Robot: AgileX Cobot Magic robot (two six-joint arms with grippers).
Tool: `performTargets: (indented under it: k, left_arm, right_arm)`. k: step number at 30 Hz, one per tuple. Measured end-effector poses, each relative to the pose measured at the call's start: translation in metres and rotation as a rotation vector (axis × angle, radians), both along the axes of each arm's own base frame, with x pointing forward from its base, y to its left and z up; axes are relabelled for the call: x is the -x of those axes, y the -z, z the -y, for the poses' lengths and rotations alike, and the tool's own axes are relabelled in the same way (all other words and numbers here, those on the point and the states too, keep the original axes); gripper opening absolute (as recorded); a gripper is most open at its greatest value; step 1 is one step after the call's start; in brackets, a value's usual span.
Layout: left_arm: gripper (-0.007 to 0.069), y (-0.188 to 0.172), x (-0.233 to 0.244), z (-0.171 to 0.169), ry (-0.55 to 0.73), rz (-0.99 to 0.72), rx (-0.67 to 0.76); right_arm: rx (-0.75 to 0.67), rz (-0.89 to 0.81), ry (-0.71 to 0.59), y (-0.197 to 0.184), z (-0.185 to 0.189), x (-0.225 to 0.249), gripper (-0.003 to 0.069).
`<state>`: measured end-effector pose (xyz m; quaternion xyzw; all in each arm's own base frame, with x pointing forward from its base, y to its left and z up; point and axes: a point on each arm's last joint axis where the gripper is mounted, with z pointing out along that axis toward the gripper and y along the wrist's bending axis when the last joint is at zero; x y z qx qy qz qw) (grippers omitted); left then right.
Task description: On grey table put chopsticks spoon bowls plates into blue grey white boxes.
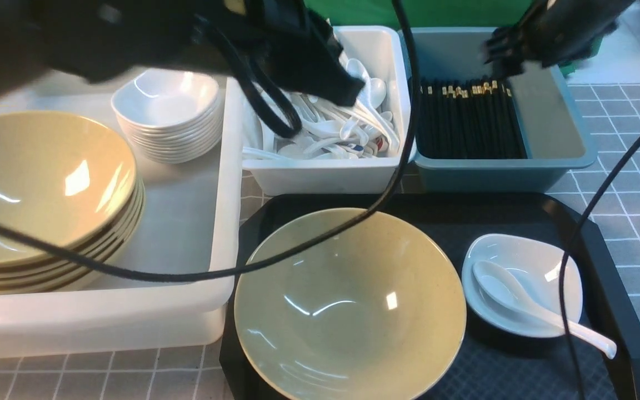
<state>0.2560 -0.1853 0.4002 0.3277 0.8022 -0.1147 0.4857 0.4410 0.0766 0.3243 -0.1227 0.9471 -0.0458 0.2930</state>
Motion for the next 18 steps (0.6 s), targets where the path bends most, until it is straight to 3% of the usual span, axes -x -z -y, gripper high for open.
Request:
performTargets:
  k: [5, 11, 18]
  left_arm:
    - [-0.0008, -0.004, 0.016, -0.011, 0.005, -0.069, -0.055]
    - [-0.0008, 0.022, 0.036, -0.022, 0.048, -0.181, -0.135]
    - [-0.0008, 0.055, 0.050, -0.019, 0.109, -0.273, -0.055]
  right_arm:
    - [0.058, -0.113, -0.078, -0.020, -0.005, 0.030, 0.0534]
    - [-0.006, -0.212, -0.142, -0.022, -0.008, 0.084, 0.0534]
    - [0.014, -0.433, -0.210, 0.033, -0.012, 0.155, 0.0534]
